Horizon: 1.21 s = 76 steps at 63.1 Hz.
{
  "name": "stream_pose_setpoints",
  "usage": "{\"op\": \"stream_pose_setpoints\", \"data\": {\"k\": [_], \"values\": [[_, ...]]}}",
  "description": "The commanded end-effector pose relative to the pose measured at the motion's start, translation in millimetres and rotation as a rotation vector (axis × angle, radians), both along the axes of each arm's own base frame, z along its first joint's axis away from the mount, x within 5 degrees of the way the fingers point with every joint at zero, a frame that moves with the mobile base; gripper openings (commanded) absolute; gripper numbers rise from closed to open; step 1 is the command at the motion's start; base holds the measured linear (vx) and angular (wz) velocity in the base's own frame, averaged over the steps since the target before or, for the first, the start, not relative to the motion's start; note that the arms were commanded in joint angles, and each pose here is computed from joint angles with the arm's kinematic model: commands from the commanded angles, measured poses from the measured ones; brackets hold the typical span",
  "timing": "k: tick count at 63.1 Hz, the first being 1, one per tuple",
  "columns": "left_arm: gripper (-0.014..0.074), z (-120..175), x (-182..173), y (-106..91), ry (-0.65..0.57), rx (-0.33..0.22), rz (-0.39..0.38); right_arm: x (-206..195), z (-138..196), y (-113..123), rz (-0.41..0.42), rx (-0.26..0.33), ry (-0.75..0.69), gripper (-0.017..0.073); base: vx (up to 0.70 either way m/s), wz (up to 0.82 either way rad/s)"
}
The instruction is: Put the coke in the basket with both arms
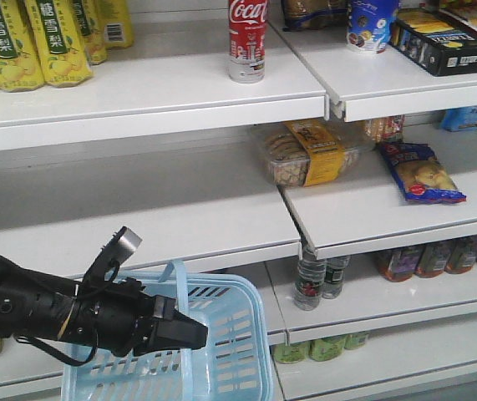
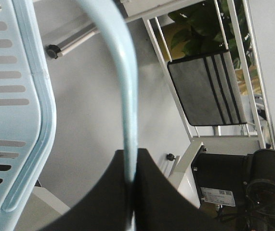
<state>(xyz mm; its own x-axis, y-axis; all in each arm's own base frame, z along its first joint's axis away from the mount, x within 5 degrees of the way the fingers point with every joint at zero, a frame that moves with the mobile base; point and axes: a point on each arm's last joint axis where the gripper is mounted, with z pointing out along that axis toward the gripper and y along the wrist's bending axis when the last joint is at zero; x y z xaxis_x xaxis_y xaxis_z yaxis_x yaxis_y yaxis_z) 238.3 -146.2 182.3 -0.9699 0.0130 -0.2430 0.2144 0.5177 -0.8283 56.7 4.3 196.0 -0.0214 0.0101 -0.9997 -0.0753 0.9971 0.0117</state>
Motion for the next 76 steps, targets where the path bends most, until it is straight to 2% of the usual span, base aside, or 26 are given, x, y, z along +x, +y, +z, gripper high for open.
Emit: {"op": "stream_pose_setpoints", "data": {"k": [1,45,76], "values": [[-0.0005,22.1,0.1,-4.8,-0.044,-0.09,0.005,-0.3,1.0,-0.2,-0.002,0.001,-0.068,-0.001,0.06,0.24],[-0.0005,22.1,0.1,-4.8,-0.044,-0.09,0.005,-0.3,1.0,-0.2,-0.002,0.001,-0.068,-0.001,0.06,0.24],[-0.0005,22.1,0.1,-4.8,-0.044,-0.09,0.005,-0.3,1.0,-0.2,-0.002,0.001,-0.068,-0.001,0.03,0.09]]}}
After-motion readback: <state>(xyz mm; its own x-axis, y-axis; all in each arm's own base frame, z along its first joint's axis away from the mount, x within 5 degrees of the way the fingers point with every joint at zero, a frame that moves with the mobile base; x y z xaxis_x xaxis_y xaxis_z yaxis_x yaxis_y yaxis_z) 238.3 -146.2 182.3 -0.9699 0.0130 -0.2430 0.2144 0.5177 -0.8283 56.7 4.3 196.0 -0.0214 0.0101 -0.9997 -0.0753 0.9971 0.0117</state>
